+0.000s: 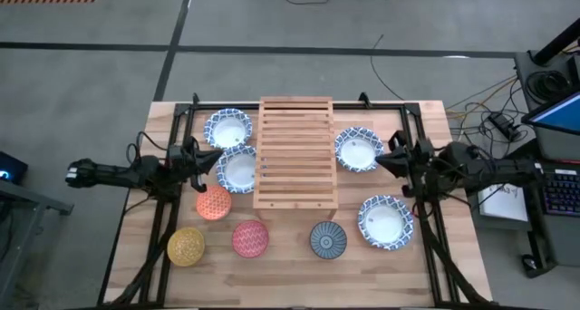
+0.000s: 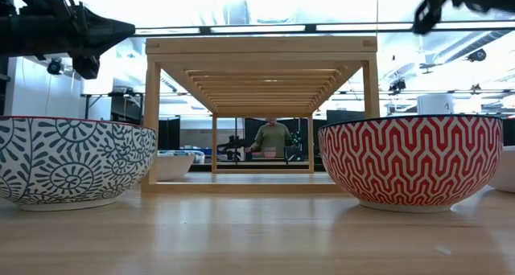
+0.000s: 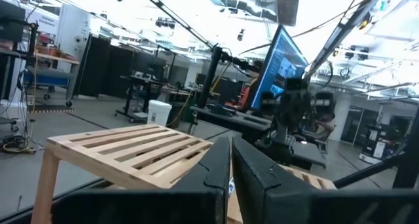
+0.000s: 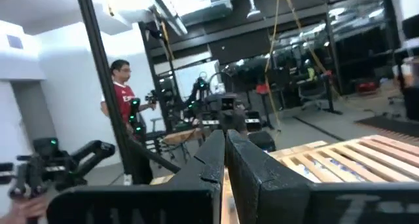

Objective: Place and stack bowls onto a shelf
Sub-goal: Put the blue bowl on the shelf

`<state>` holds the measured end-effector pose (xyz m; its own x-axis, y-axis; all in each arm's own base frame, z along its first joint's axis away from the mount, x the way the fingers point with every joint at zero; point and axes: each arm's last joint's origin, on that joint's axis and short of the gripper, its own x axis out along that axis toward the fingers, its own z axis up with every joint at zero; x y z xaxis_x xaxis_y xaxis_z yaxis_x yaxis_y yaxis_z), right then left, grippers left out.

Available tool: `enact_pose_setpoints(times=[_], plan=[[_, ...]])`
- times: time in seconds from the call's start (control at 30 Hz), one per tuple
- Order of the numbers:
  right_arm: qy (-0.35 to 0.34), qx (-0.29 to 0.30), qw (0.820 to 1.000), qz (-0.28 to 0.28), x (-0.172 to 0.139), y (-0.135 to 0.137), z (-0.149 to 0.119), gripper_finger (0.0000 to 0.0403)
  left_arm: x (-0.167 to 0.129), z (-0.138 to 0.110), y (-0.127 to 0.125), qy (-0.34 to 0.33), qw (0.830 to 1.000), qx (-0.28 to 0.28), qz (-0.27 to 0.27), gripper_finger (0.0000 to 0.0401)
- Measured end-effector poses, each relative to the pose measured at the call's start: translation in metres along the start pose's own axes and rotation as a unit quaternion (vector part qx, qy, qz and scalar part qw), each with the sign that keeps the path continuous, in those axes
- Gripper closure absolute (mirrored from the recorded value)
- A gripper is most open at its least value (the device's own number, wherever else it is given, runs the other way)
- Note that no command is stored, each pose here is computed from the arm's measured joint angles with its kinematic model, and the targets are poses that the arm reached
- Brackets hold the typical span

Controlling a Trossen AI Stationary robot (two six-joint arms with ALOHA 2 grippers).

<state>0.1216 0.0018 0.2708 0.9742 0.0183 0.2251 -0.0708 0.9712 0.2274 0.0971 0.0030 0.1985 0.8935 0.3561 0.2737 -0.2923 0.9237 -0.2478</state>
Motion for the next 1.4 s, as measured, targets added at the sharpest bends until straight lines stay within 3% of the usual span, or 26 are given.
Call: enact_pose_setpoints(times=[0.17,0.33,0.47,0.67,0.77,0.93,1.0,1.07,1.2,1.4], plan=[[0.108,0.036,0.993,-0.019,0.038,0.010,0.023,0.0394,0.000,-0.001,0.000,0.004,1.000,-0.007,0.000,0.0401],[0.222,0.090,0.970,-0.045,0.065,0.025,0.039,0.0394,0.000,-0.001,0.000,0.003,1.000,-0.009,0.000,0.0401],[0.330,0.103,0.936,-0.064,0.081,0.037,0.042,0.0394,0.000,0.000,0.000,0.001,1.000,-0.010,0.000,0.0401],[0.478,0.095,0.871,-0.069,0.094,0.063,0.032,0.0394,0.000,0.000,0.000,-0.001,1.000,-0.011,0.000,0.0401],[0.547,0.095,0.828,-0.080,0.095,0.080,0.016,0.0394,0.000,0.000,0.000,0.000,1.000,-0.011,0.000,0.0401],[0.596,0.094,0.793,-0.079,0.103,0.111,-0.012,0.0394,0.000,0.000,0.000,0.000,1.000,-0.010,0.000,0.0401],[0.601,0.100,0.790,-0.071,0.107,0.124,-0.020,0.0394,0.000,0.001,0.000,-0.003,1.000,-0.001,0.000,0.0401],[0.623,0.096,0.772,-0.081,0.108,0.133,-0.035,0.0394,0.000,0.001,0.000,-0.004,1.000,0.008,0.003,0.0401],[0.642,0.088,0.755,-0.094,0.118,0.144,-0.064,0.0394,0.000,0.002,0.002,-0.010,0.999,0.012,0.036,0.0401],[0.655,0.075,0.747,-0.093,0.135,0.151,-0.104,0.0394,0.000,0.002,0.004,-0.014,0.997,0.017,0.077,0.0401]])
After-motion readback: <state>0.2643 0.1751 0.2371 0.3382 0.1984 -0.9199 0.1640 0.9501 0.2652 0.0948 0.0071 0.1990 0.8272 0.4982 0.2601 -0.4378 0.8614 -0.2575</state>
